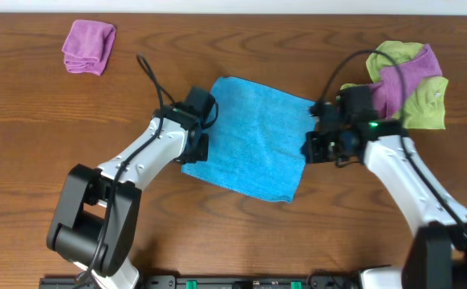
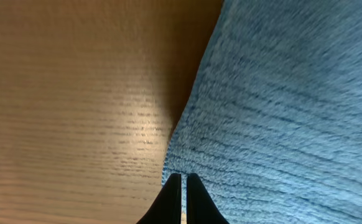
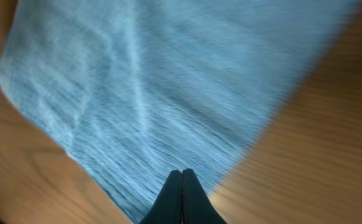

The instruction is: Fold the cloth

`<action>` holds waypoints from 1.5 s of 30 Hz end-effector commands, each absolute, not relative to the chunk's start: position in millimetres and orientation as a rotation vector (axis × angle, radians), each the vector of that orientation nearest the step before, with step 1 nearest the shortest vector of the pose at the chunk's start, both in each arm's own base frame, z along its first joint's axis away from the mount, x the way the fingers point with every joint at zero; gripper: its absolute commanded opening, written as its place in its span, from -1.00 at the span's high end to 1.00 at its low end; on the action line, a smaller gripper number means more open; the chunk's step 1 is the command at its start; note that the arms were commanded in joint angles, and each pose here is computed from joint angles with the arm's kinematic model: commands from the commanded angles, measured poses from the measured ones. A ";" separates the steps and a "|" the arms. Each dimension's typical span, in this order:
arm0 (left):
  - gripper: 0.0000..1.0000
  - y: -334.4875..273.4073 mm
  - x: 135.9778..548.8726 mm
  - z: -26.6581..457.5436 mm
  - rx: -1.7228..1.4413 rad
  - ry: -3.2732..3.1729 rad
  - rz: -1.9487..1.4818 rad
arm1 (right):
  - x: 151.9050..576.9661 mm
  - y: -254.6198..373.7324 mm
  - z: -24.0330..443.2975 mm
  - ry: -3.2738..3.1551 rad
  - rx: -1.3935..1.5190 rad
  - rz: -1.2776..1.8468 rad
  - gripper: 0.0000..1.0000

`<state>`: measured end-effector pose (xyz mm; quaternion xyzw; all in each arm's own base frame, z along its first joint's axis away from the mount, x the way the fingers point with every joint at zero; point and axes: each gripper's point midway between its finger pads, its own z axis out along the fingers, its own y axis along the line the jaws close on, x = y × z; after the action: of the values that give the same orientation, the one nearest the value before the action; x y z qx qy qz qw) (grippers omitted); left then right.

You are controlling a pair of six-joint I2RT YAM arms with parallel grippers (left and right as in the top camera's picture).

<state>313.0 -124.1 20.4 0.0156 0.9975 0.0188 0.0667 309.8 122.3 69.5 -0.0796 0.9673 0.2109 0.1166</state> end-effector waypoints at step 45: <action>0.89 -122.7 279.2 68.9 -0.472 2.845 -0.143 | 355.8 118.3 122.0 2.800 -0.177 0.398 0.74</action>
<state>262.3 -126.1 40.0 -0.1467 0.9857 -0.0395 0.0726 357.6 118.0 78.8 -0.0470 0.9843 0.1294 0.1103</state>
